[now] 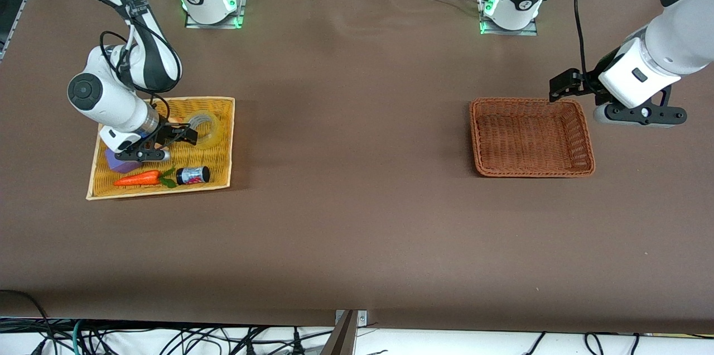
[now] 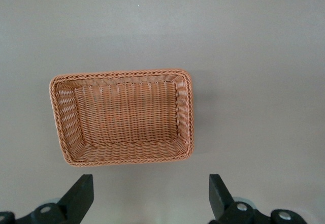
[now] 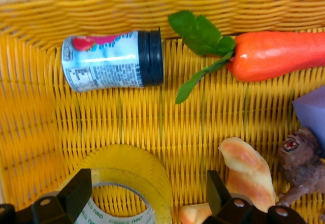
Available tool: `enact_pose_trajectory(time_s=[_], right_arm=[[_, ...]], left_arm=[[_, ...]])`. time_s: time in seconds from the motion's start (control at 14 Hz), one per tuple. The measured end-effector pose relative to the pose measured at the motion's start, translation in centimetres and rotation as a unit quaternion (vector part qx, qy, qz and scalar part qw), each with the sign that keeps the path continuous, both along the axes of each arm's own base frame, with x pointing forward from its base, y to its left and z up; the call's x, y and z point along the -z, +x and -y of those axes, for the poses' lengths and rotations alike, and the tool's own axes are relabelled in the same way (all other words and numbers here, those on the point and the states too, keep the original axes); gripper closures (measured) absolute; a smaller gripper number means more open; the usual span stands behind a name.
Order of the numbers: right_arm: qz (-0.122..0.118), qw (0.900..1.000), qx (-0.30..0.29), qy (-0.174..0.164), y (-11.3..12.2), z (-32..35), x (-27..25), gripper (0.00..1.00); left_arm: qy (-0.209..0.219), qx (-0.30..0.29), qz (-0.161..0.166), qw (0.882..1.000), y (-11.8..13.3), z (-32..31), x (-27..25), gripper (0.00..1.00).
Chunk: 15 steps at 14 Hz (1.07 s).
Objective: Transfer tape with both arms
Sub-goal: 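Lower the right gripper and close it on the tape roll's rim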
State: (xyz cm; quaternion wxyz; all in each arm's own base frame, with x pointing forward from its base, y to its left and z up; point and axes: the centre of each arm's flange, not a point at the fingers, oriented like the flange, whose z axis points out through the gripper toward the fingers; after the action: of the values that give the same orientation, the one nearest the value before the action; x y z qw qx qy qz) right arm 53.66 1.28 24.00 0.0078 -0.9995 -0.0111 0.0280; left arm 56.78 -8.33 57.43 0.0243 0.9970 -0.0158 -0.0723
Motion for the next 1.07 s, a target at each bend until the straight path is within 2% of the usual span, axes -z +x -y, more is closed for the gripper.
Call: enact_pose_trajectory(time_s=[0.29,0.86,1.07], right_arm=[[-0.006,1.000,-0.006,0.000,-0.8,0.0,0.8,0.00],[0.006,1.000,-0.019,0.000,-2.9,0.1,2.2,0.02],[0.002,1.000,-0.023,0.000,-3.3,0.1,2.6,0.33]], left_arm=[[0.000,0.000,0.000,1.000,0.0,0.0,0.0,0.00],[0.000,0.000,0.000,1.000,0.0,0.0,0.0,0.00],[0.000,0.000,0.000,1.000,0.0,0.0,0.0,0.00]])
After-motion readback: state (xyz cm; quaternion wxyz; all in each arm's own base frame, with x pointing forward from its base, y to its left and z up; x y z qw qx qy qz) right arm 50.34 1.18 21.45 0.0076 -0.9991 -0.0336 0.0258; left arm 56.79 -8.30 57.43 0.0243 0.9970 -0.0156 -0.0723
